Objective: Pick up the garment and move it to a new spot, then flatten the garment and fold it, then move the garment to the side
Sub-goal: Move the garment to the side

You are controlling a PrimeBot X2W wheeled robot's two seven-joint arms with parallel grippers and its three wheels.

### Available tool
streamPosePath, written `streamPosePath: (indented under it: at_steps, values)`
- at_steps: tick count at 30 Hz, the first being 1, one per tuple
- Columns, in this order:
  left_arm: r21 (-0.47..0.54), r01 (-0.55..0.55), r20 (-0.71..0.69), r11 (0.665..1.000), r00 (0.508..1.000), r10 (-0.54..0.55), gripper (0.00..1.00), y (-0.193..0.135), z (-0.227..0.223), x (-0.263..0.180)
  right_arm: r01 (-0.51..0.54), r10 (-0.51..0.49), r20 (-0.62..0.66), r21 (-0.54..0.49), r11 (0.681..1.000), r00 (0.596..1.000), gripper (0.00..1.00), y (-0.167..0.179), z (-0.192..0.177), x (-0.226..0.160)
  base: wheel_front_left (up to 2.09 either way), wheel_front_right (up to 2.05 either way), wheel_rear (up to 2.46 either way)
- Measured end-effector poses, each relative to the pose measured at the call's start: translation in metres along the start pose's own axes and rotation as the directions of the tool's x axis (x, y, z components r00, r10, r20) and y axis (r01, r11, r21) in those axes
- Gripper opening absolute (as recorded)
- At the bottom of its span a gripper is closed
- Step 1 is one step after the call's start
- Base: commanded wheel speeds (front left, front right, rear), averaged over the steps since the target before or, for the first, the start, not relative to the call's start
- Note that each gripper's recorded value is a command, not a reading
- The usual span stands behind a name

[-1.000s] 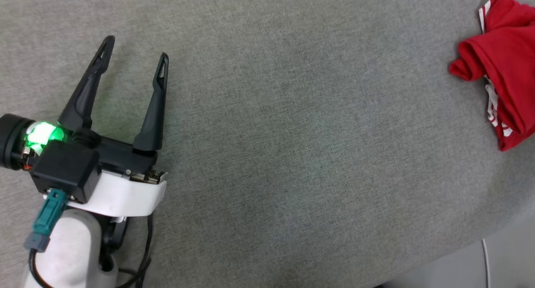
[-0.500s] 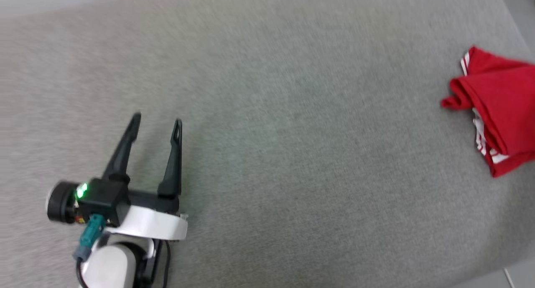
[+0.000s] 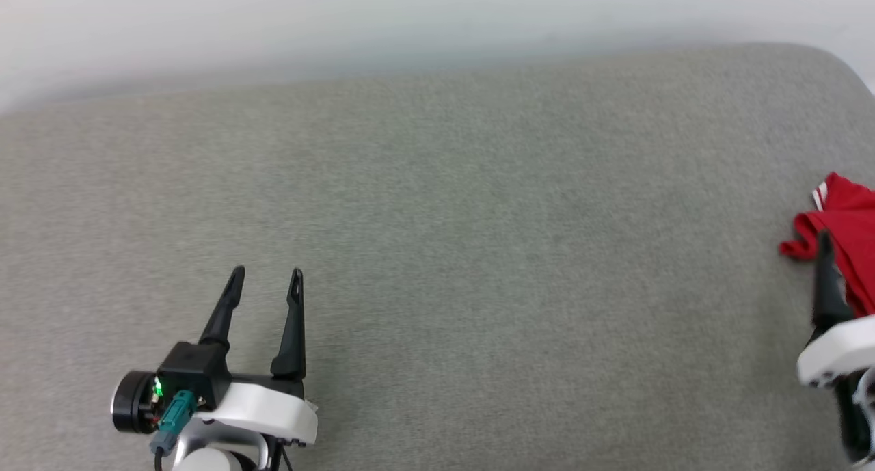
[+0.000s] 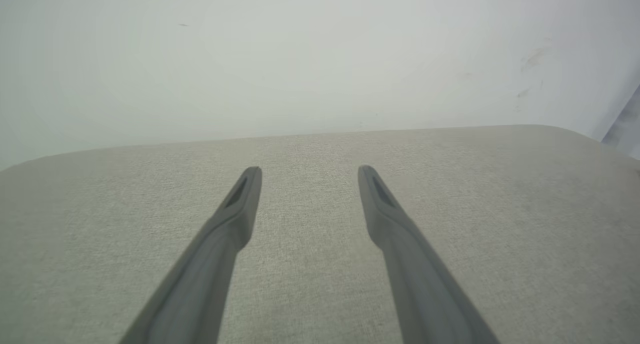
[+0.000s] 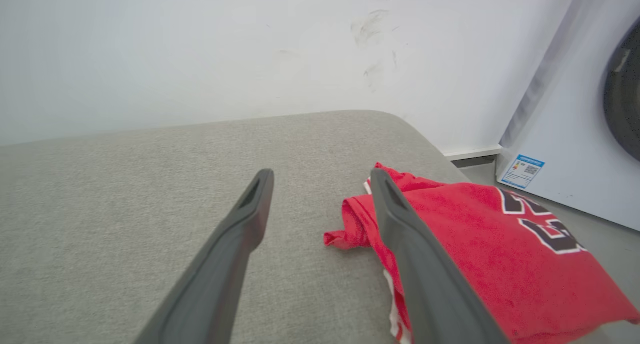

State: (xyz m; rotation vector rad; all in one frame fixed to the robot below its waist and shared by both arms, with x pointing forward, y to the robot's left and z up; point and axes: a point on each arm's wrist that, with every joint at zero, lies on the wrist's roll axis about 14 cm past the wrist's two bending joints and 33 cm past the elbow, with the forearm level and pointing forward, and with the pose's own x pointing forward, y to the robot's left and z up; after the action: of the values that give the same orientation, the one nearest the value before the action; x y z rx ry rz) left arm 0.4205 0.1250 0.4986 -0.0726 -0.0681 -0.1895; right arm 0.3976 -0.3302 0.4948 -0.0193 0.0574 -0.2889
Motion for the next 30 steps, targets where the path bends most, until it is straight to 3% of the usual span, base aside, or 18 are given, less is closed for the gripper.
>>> streamPosePath:
  at_steps: [8, 12, 21, 30]
  values:
    - [0.026, -0.112, -0.01, 0.993, 0.994, 0.113, 1.0, 0.032, 0.005, -0.036, -0.169, 0.168, 0.023, 0.053, 0.984, 0.985, 1.0, 0.07, 0.004, -0.034, 0.0, 0.0, 0.0]
    - [0.041, -0.148, 0.001, 0.988, 0.989, 0.148, 1.0, 0.042, 0.011, -0.054, -0.236, 0.236, 0.036, 0.016, 0.972, 0.971, 1.0, 0.091, 0.011, -0.054, 0.0, 0.0, 0.0]
    - [0.054, -0.19, 0.026, 0.98, 0.982, 0.189, 1.0, 0.053, 0.02, -0.085, -0.29, 0.288, 0.077, 0.019, 0.957, 0.955, 1.0, 0.102, 0.032, -0.093, 0.0, 0.0, 0.0]
    - [0.056, -0.18, 0.023, 0.982, 0.984, 0.179, 1.0, 0.049, 0.019, -0.091, -0.32, 0.314, 0.116, 0.039, 0.947, 0.942, 1.0, 0.108, 0.05, -0.107, 0.0, 0.0, 0.0]
